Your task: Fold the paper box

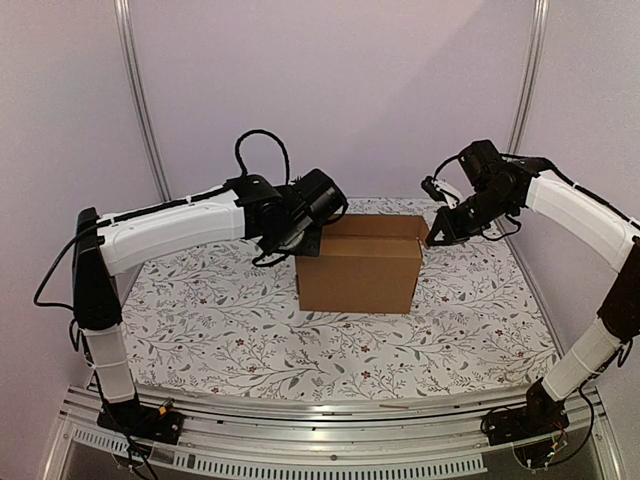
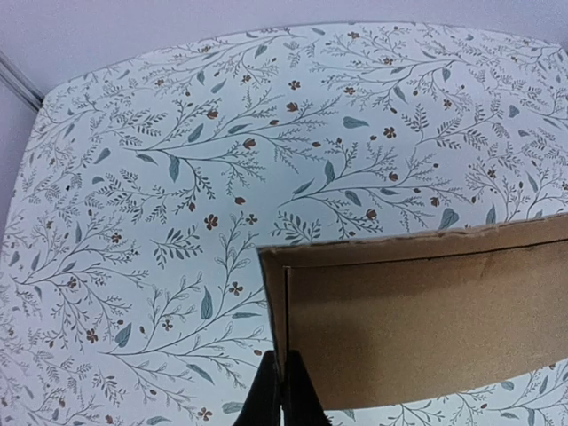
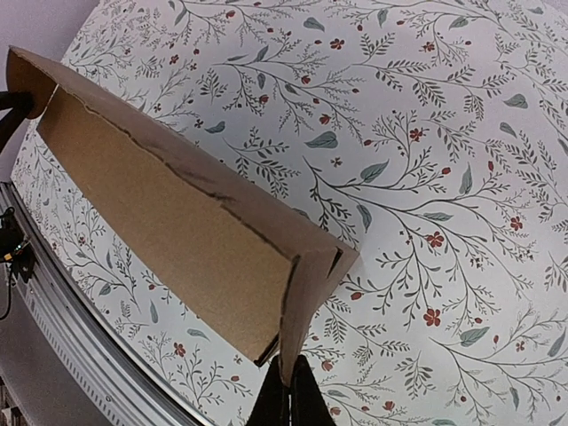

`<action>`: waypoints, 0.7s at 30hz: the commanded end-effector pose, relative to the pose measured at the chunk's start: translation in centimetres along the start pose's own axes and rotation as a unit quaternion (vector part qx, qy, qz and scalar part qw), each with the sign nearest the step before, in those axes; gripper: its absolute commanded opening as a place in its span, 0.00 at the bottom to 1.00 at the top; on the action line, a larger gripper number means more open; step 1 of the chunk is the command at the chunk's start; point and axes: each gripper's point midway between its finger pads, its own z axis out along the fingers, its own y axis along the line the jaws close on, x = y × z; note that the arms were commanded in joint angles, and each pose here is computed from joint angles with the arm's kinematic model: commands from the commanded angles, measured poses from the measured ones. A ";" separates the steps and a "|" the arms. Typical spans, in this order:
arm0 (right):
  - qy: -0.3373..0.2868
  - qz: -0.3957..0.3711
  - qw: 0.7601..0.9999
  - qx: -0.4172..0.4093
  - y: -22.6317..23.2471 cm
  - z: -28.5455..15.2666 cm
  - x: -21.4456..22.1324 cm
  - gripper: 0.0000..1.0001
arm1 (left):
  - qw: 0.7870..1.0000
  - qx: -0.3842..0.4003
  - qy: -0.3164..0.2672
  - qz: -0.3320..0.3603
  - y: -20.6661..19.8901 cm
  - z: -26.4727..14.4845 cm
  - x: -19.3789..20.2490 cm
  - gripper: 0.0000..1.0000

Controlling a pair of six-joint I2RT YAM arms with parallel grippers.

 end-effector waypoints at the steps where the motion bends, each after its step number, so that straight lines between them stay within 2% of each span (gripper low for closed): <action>1: -0.008 0.002 1.000 -0.022 1.0 0.0 -0.9 0.00 | 1.000 0.000 0.022 0.019 0.4 -0.4 1.0 0.00; 10: -0.021 0.004 1.000 -0.007 1.7 0.2 -2.0 0.03 | 1.000 0.000 0.014 -0.009 0.5 -0.7 0.4 0.00; 21: -0.030 0.018 0.999 0.002 2.6 1.6 -3.4 0.00 | 0.999 -0.016 0.000 -0.028 1.0 -0.7 -0.3 0.00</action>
